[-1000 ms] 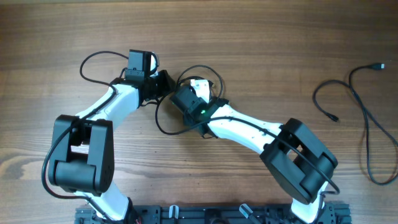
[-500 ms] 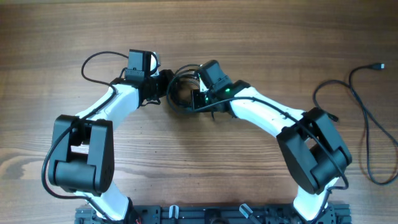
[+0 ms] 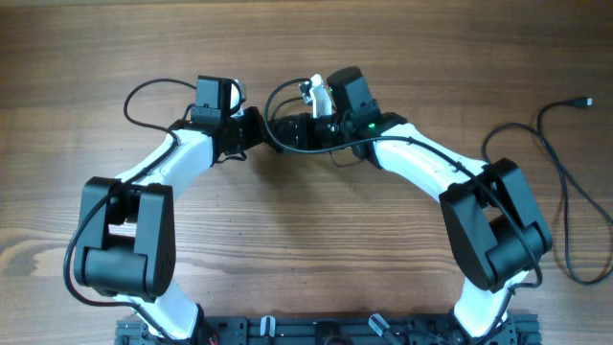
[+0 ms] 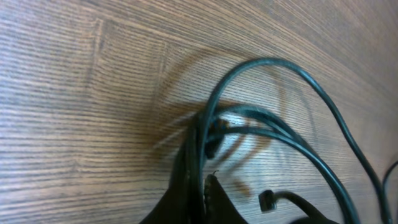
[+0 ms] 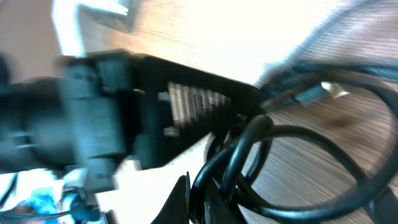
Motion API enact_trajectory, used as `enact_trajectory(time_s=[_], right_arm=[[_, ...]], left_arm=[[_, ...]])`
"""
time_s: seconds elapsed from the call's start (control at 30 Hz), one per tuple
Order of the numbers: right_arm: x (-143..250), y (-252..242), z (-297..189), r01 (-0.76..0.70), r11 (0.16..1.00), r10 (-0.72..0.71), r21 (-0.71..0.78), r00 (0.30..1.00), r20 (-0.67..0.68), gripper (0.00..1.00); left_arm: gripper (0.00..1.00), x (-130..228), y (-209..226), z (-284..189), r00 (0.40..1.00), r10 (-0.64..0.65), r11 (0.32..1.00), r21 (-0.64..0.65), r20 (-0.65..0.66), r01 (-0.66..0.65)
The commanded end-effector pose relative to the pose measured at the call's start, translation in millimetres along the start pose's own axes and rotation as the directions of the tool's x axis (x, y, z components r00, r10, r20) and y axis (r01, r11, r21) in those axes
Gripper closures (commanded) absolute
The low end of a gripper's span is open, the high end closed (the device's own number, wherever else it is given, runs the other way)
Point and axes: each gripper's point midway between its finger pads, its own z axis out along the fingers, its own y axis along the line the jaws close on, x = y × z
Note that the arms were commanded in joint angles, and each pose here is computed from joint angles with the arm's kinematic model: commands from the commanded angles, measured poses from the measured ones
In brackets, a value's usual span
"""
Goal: Untangle cables
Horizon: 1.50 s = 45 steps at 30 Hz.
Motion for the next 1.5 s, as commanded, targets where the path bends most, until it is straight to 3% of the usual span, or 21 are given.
enact_trajectory(time_s=[0.0,0.3,0.47,0.8,1.0,1.17,1.33,1.4,1.47], right_arm=[[2,43,-7,0.044,0.975,-0.055,-0.22,0.998,-0.044,0.96],[-35,82,-43,0.109,0.889,-0.1,-0.445,0.994,0.045,0.96],[-49,81,-81,0.07,0.845,-0.071,-0.53,0.997,0.018,0.96],[-65,45,-125,0.016,0.844,-0.009,-0.537,1.0,0.015,0.96],[-77,22,-146,-0.053,0.854,0.079,-0.518,0.996,0.029,0.96],[-82,-8,-162,-0.107,0.869,0.153,-0.483,0.987,0.056,0.96],[-62,-39,-145,-0.207,0.899,0.238,-0.386,0.971,0.032,0.96],[-51,-51,-135,-0.24,0.917,0.261,-0.32,0.965,0.024,0.96],[-41,-55,-125,-0.249,0.929,0.261,-0.275,0.965,0.007,0.96]], left_arm=[[0.96,-2,1,2,1.0,0.007,1.0,-0.006,0.003,-0.007],[0.96,-3,5,2,1.0,0.005,1.0,-0.031,0.012,-0.005],[0.96,-4,8,2,1.0,0.004,0.999,-0.044,0.017,-0.003],[0.92,-6,14,1,1.0,0.002,0.997,-0.081,0.03,0.0],[0.92,-18,54,-8,0.993,0.011,0.953,-0.301,0.117,0.025],[0.88,-20,58,-9,0.991,0.015,0.945,-0.324,0.129,0.028],[0.69,-21,57,-9,0.991,0.016,0.947,-0.319,0.133,0.027],[0.47,-19,46,-9,0.993,0.012,0.963,-0.268,0.114,0.02],[0.4,-17,30,-11,0.996,0.008,0.981,-0.194,0.091,0.01]])
